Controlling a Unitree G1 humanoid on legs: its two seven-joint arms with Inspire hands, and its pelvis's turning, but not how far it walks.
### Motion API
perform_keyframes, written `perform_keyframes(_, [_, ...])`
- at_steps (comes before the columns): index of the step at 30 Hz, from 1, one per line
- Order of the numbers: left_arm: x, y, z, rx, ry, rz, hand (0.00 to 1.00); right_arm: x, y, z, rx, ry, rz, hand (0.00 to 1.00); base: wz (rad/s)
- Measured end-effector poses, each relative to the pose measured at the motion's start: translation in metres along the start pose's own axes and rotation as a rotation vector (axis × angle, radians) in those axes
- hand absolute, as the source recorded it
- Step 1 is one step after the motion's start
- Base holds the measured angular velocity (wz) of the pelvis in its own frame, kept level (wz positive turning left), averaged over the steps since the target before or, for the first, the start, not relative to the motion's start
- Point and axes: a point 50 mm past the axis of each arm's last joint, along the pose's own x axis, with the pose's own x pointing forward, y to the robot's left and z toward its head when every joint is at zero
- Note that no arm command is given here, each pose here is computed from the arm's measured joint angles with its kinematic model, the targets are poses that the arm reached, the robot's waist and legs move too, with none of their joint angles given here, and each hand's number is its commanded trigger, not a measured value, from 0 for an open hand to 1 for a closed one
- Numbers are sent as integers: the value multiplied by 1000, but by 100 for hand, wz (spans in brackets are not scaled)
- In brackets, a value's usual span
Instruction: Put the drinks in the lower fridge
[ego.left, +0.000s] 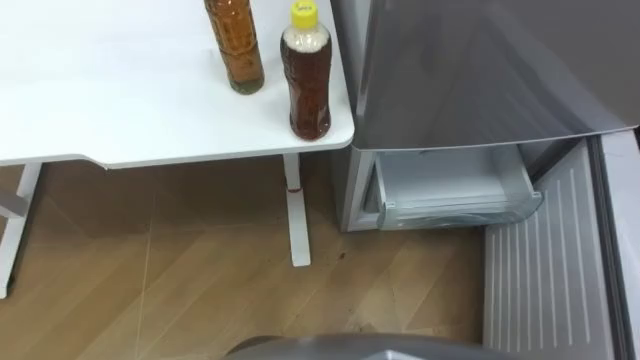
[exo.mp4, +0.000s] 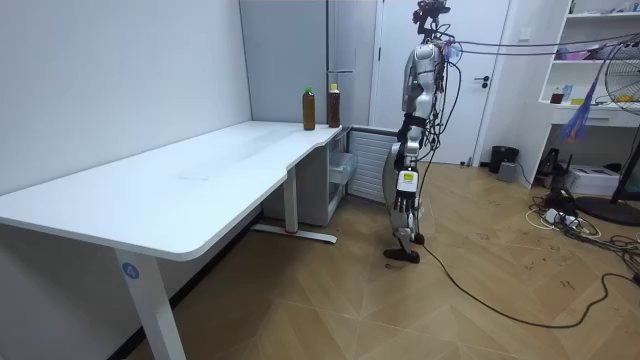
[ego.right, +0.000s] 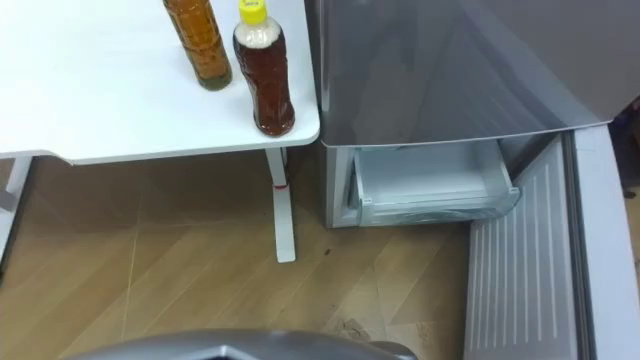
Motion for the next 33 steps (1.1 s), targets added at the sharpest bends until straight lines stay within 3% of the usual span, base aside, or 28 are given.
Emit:
perform_keyframes(11, [0, -5, 1, 39, -12, -32, 0, 0, 1, 4, -181, -5, 22, 0, -3])
perform_keyframes(19, [-1, -11, 7, 61, -56, -84, 0, 0, 2, 7, -206, -16, 32, 0, 3])
perform_keyframes(26, [-2, -8, 28, 45, -155, -16, 0, 0, 3, 11, -215, -54, 19, 0, 5])
perform_keyframes(30, [-3, -5, 35, -25, -198, 14, 0, 0, 3, 13, -214, -72, 16, 0, 1])
perform_keyframes(33, [-4, -2, 39, -156, -219, 30, 0, 0, 4, 14, -212, -91, 19, 0, 0])
